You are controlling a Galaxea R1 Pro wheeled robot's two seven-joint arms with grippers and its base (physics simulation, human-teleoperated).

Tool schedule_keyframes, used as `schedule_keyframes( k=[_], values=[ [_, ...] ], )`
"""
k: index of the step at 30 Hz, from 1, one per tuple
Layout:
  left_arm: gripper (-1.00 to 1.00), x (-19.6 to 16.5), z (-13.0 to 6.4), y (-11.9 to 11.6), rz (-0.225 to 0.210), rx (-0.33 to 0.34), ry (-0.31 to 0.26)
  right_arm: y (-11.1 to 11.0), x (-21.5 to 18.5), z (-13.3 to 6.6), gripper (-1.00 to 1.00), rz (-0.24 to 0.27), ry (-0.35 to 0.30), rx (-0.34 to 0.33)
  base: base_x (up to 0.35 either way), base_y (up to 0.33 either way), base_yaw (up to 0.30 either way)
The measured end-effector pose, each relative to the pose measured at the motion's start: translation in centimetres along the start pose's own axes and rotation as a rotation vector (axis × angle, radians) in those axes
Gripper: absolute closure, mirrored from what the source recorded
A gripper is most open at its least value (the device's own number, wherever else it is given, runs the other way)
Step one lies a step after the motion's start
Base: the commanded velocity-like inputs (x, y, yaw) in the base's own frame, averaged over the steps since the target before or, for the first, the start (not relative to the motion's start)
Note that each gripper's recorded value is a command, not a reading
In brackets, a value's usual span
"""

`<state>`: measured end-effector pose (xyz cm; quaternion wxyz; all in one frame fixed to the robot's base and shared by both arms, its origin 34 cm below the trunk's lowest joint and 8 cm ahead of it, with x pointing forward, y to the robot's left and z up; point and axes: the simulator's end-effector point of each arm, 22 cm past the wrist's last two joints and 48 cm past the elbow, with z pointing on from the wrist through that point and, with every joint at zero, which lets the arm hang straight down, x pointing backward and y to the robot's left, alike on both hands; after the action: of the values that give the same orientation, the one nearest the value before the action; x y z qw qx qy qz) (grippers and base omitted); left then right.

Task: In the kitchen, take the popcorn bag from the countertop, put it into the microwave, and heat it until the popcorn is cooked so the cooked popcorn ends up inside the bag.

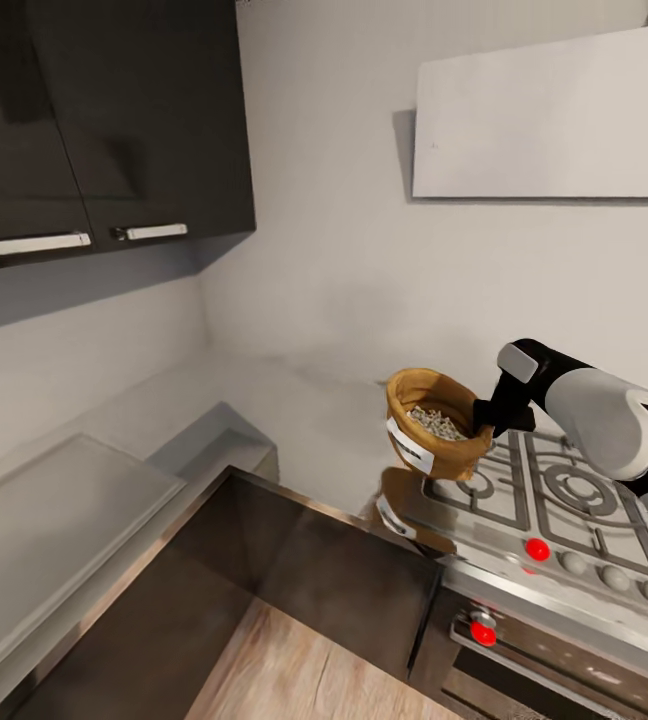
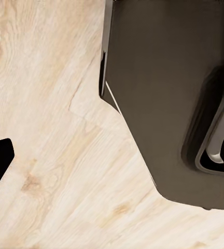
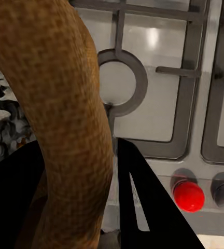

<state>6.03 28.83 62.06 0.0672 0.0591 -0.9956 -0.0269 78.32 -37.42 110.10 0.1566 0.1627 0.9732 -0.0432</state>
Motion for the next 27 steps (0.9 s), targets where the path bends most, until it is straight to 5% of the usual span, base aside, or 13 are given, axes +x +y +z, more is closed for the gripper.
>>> schedule_keyframes(
  k=[27],
  values=[
    [-1.0, -1.5, 0.0, -0.2, -0.002, 0.006, -0.038, 0.0, 1.0, -1.7, 1.0, -0.006, 0.006, -0.011, 0.0, 0.0, -0.19]
  ],
)
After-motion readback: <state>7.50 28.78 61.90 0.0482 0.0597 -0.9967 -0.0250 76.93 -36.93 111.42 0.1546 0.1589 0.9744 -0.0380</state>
